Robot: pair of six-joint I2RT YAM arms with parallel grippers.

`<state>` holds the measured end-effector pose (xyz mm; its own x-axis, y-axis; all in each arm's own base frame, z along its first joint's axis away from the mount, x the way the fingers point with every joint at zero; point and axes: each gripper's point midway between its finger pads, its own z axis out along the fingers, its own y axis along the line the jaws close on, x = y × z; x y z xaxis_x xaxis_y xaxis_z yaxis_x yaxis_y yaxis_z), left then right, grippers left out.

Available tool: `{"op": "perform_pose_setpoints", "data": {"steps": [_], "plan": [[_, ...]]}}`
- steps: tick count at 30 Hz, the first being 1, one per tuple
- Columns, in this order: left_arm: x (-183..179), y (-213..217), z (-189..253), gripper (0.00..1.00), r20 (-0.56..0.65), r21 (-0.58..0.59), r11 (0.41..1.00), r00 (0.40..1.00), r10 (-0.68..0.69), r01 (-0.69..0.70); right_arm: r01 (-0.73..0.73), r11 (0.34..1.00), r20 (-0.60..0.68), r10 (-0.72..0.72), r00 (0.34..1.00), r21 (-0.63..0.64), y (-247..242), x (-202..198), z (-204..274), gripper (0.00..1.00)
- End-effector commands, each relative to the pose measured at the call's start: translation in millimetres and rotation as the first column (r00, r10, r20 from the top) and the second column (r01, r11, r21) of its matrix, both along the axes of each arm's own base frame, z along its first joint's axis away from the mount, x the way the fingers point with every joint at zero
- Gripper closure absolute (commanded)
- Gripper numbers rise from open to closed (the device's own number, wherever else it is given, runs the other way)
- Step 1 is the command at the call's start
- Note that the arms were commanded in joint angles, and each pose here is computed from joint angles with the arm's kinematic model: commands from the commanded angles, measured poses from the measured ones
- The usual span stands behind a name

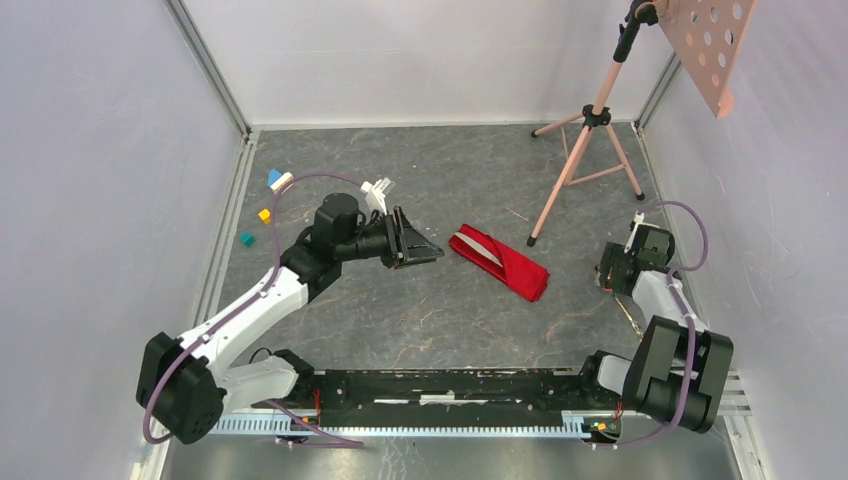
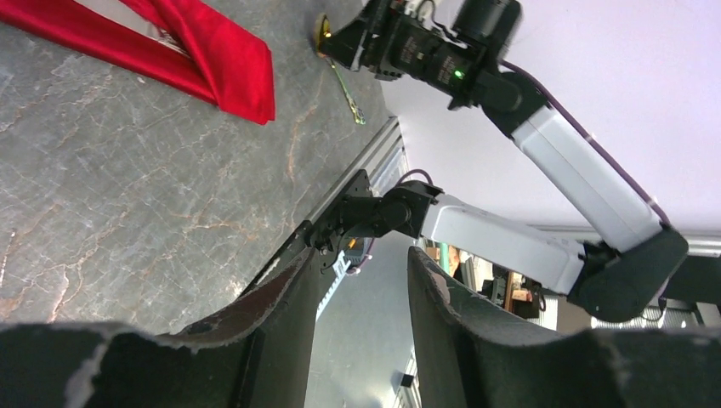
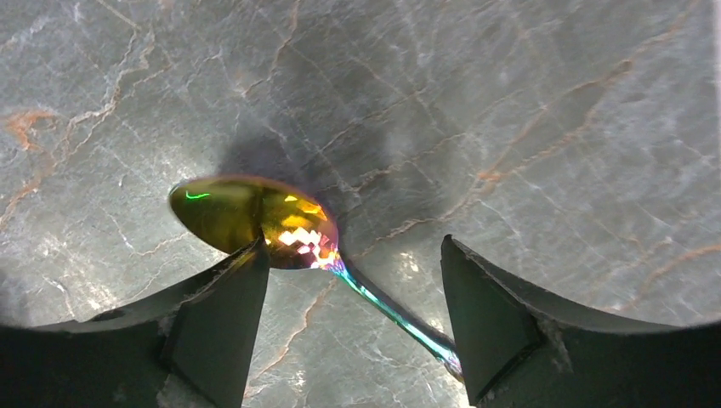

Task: Fold the napkin into a case and place the utensils inside
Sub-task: Pick up the spoon from the corner of the board.

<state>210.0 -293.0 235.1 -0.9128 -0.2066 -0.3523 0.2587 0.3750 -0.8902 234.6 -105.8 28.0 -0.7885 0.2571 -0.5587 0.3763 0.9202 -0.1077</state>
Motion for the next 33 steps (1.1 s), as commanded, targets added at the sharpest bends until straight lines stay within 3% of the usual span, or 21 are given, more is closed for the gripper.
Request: {"op": "perform_pose_setpoints", "data": {"steps": [1,5,8,12,15,17,19,22,27,31,33], "plan": [[-19.2,7.3,6.7,0.49,0.055,-0.005,0.999,0.997,-0.049,0.049,-0.065,0.989,0.027,0.062,0.998,0.136,23.2,8.8,-13.2,0.25],[-21.9,9.8,8.6,0.49,0.064,-0.032,0.999,0.997,-0.034,0.036,-0.012,0.977,-0.042,0.021,0.999,0.215,35.5,-6.0,-34.1,0.39],[-21.0,9.9,11.1,0.48,0.074,-0.056,0.998,0.997,-0.019,0.023,0.017,0.955,-0.078,0.006,0.997,0.295,50.0,-8.6,-42.3,0.58],[-18.8,9.8,10.4,0.48,0.076,-0.061,0.998,0.997,-0.01,0.014,-0.02,0.887,-0.028,0.037,0.999,0.461,90.8,0.0,-43.9,0.66],[-15.4,6.7,10.2,0.47,0.073,-0.062,0.998,0.997,-0.014,0.018,-0.002,0.861,-0.002,0.004,1.0,0.509,106.3,4.3,-42.0,0.7],[-13.0,4.8,10.0,0.47,0.074,-0.061,0.998,0.997,-0.017,0.022,0.012,0.84,0.029,-0.032,0.999,0.542,115.0,7.8,-38.1,0.69],[-10.4,3.3,7.3,0.47,0.072,-0.057,0.998,0.997,-0.015,0.019,0.031,0.823,0.054,-0.075,0.996,0.568,120.5,12.6,-31.9,0.62],[-8.1,0.6,3.1,0.47,0.062,-0.06,0.998,0.998,-0.022,0.026,0.027,0.854,0.081,-0.081,0.993,0.519,115.4,18.7,-19.2,0.52],[-5.9,-0.8,-4.0,0.47,0.056,-0.053,0.998,0.998,-0.027,0.03,-0.116,0.947,0.011,0.118,0.993,0.3,94.9,13.5,-10.2,0.37],[-5.0,-3.1,-10.1,0.47,0.042,-0.051,0.998,0.998,-0.037,0.039,-0.304,0.937,-0.085,0.322,0.943,0.173,89.1,5.5,-9.3,0.36],[-4.7,-4.6,-11.1,0.47,0.039,-0.052,0.998,0.998,-0.045,0.047,-0.417,0.886,0.005,0.425,0.905,0.202,106.3,15.7,-1.3,0.38]]}}
